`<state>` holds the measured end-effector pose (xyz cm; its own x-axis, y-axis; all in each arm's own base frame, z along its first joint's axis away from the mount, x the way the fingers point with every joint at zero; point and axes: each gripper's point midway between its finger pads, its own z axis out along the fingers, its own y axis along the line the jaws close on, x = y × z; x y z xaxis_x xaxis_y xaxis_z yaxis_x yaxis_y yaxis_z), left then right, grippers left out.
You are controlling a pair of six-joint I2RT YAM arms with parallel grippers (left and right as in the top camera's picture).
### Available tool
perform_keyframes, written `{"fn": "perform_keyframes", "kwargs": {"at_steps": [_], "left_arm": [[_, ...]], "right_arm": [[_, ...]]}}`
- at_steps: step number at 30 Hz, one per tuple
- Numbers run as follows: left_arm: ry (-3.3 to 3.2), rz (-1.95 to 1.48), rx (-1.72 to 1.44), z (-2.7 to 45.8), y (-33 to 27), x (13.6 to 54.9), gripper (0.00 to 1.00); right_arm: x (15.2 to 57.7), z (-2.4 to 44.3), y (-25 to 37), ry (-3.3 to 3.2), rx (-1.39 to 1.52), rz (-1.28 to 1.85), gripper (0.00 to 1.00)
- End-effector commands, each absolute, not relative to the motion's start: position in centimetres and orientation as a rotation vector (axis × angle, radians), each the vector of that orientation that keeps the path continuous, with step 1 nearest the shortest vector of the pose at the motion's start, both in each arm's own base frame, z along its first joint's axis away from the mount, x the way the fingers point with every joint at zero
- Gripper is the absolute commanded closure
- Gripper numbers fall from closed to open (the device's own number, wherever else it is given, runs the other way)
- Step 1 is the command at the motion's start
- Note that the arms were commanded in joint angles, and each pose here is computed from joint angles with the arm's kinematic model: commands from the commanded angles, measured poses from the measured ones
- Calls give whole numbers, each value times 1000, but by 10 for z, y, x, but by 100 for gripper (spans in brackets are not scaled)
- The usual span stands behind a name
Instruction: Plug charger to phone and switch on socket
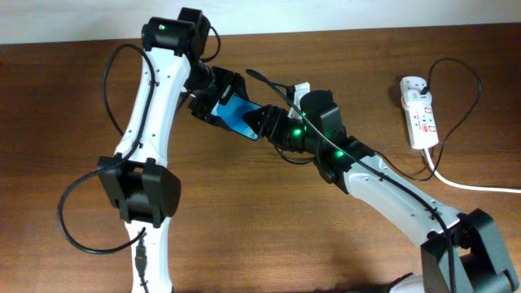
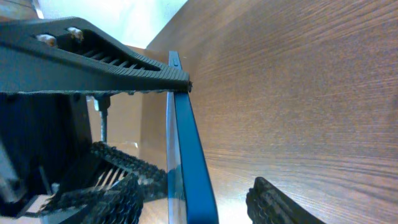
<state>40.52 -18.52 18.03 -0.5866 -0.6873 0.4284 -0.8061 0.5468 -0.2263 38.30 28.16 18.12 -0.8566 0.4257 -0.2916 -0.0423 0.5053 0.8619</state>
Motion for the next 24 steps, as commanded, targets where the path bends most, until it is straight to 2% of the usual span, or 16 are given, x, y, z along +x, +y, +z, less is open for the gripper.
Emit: {"fn": "perform_keyframes", "kwargs": {"at_steps": [1,6,8,12,15,19,22,23,24], "left_arm": [[-2479,578,1242,180,-198,401,81],[-2457,594,1233,182,-204,398,81],[-2449,602,1229,183,-206,398,80],[-2430,625,1217,186,-209,396,79],[-2416,640,1210,187,-212,396,72],[-2417,639,1210,187,-212,396,38],[-2420,626,1210,186,-210,394,7],[-2435,632,1188,186,-210,394,0],[-2435,632,1187,186,-210,394,1]], "right_arm": [[387,182,286,2267,343,1312,44],[386,180,290,2263,357,1287,59],[386,180,290,2264,357,1287,61],[386,180,290,2263,357,1287,80],[386,180,290,2263,358,1287,90],[386,181,290,2262,357,1287,95],[392,185,276,2262,362,1340,96],[394,186,269,2262,362,1359,96],[396,187,265,2262,364,1376,96]]}}
